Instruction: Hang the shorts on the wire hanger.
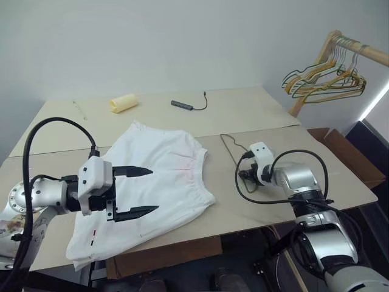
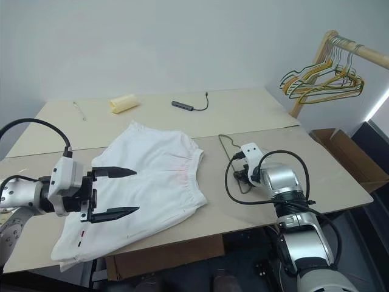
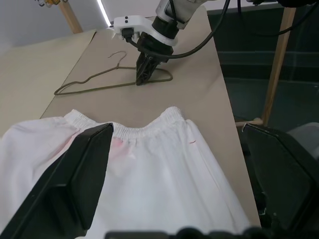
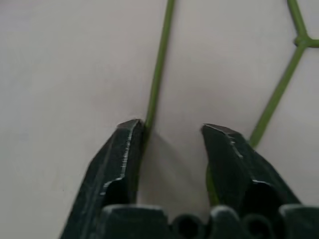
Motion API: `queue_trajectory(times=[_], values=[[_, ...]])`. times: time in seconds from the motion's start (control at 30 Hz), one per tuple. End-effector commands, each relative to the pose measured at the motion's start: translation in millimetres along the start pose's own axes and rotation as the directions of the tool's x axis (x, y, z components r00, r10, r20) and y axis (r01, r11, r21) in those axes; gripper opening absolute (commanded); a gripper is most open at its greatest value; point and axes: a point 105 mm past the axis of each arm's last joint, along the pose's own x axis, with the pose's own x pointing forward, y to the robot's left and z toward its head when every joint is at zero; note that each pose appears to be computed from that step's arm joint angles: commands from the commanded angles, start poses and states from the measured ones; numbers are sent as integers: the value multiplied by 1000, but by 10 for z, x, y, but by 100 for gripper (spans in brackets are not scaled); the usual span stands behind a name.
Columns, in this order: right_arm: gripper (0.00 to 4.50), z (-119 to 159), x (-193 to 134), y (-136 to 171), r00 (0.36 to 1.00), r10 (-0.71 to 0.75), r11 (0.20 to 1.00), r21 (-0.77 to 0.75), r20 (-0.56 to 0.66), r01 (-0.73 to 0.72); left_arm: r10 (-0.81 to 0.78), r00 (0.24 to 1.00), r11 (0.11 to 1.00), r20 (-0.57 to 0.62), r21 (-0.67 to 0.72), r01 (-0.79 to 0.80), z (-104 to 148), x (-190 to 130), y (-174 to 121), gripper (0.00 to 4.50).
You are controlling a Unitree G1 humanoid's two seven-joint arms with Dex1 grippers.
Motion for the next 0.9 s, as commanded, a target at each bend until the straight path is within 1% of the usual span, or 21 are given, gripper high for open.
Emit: queue_trajectory(times=[0.03, 0.1, 0.13, 0.27, 0.33, 0.37, 0.47, 0.53, 0.6, 0.63, 0.67, 0.7, 0.73, 0.77, 0.8, 0.83, 0.9], values=[[98, -46, 22, -13, 1000, -13, 1000, -19, -26, 13, 0, 1000, 999, 21, 46, -1, 77, 8, 32, 450], [27, -57, 26, 9, 999, -8, 999, -33, -31, 7, 2, 1000, 999, 26, 49, -4, 77, 21, 42, 450], [4, -65, 29, 20, 999, -6, 999, -36, -33, 5, 2, 1000, 999, 28, 50, -3, 76, 26, 43, 450], [4, -69, 35, 30, 999, -11, 999, -43, -33, 10, 4, 999, 998, 33, 55, -6, 73, 46, 47, 450], [4, -29, 27, 15, 999, -32, 998, -57, -11, 31, 28, 999, 998, 41, 56, -30, 72, 50, 71, 450], [4, 27, 13, 2, 999, -42, 998, -48, 17, 43, 57, 997, 997, 50, 54, -60, 70, 56, 111, 450], [4, 288, -93, -50, 983, -98, 988, -101, 155, 115, 292, 956, 956, 2, -10, -292, 4, 92, 476, 450], [4, 487, -220, -26, 959, -103, 972, -178, 264, 153, 406, 914, 908, 23, -123, -400, 25, 104, 683, 450], [4, 727, -403, 75, 914, -60, 956, -239, 402, 168, 475, 874, 849, 104, -314, -424, 118, 150, 823, 450], [4, 811, -482, 130, 891, -33, 949, -265, 453, 170, 488, 863, 831, 132, -373, -412, 159, 181, 850, 450], [4, 921, -591, 237, 856, 20, 951, -275, 516, 144, 506, 846, 798, 165, -463, -387, 213, 229, 898, 450], [4, 982, -663, 304, 831, 55, 952, -281, 554, 125, 515, 838, 774, 181, -517, -365, 250, 268, 924, 450], [4, 1071, -764, 413, 788, 102, 946, -305, 607, 113, 541, 808, 735, 233, -598, -319, 342, 307, 985, 450], [4, 1122, -833, 484, 758, 131, 941, -322, 639, 108, 556, 788, 706, 265, -650, -280, 407, 333, 1024, 450], [4, 1168, -900, 564, 726, 158, 929, -350, 670, 121, 567, 771, 674, 291, -702, -231, 459, 356, 1062, 450], [4, 1215, -977, 671, 686, 183, 903, -396, 705, 166, 592, 745, 632, 308, -750, -193, 497, 384, 1120, 450], [4, 1247, -1063, 837, 638, 238, 870, -454, 732, 196, 633, 707, 565, 316, -813, -144, 527, 420, 1208, 450]])
